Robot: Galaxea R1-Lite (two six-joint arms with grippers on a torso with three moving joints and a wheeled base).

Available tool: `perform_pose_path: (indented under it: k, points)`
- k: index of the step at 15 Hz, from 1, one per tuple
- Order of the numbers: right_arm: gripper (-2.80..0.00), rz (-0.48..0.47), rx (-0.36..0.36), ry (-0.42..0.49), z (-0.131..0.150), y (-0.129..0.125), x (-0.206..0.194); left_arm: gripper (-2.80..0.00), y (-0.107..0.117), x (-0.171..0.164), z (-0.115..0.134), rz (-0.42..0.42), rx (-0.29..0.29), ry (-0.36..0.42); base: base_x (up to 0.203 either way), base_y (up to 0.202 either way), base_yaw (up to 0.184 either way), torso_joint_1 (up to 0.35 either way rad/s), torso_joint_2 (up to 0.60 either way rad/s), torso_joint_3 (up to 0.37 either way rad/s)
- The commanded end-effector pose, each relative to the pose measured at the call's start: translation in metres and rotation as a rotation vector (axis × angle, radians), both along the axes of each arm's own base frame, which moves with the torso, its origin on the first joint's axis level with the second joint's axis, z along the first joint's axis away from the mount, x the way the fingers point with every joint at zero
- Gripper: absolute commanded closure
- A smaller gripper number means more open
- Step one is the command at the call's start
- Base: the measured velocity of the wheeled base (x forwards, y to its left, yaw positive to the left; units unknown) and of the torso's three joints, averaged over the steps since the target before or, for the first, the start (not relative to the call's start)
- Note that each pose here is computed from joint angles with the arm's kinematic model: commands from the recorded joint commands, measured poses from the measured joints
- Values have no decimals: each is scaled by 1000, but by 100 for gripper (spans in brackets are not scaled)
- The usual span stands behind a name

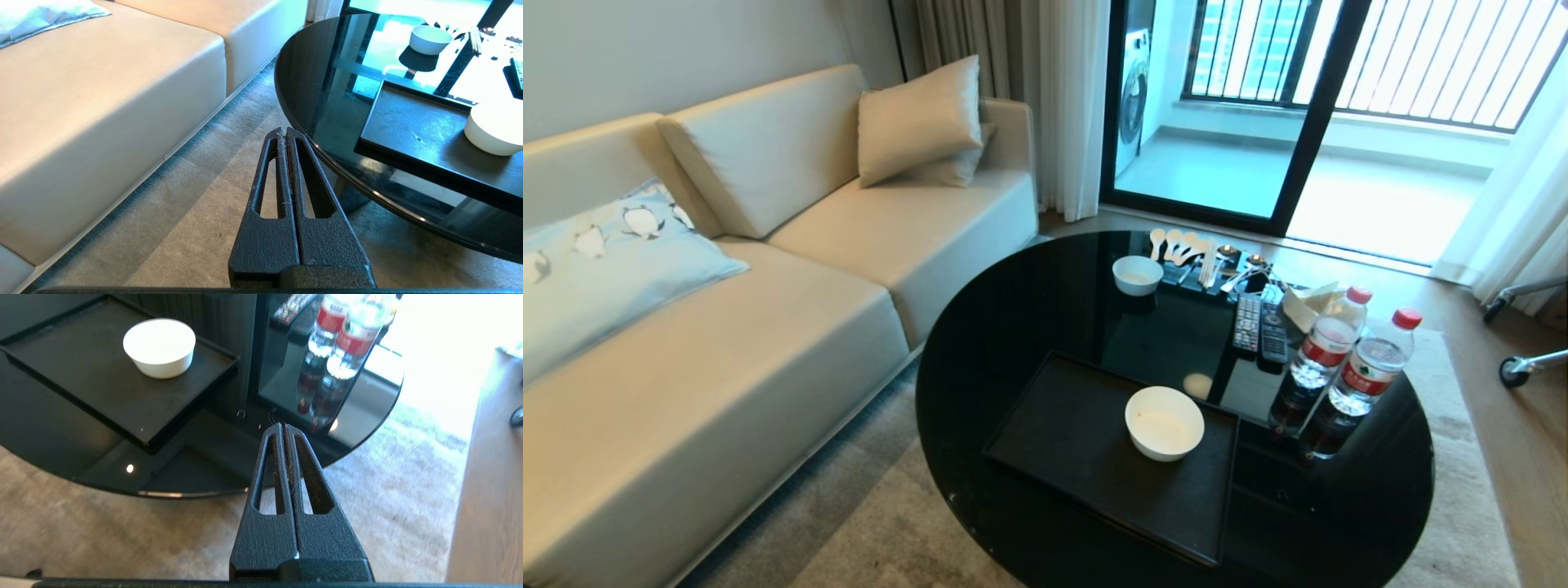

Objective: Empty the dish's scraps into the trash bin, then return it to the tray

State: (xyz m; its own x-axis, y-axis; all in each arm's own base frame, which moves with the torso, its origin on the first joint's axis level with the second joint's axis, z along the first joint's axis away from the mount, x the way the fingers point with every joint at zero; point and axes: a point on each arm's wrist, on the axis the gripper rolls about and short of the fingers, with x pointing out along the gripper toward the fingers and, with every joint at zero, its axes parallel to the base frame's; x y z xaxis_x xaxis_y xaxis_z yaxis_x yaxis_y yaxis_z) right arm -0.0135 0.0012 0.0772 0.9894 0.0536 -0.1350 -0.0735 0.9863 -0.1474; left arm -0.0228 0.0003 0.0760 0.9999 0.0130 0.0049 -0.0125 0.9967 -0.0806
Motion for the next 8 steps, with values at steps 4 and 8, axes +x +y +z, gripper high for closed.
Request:
perform_pose_path:
  k: [4, 8]
  points:
    - [0, 3, -10, -135, -2, 0, -9, 0, 0, 0, 0, 1, -1, -1, 0, 0, 0, 0, 0, 0]
    - [0, 1, 2, -132, -2, 0, -9, 0, 0, 0, 0, 1, -1, -1, 0, 0, 0, 0, 0, 0]
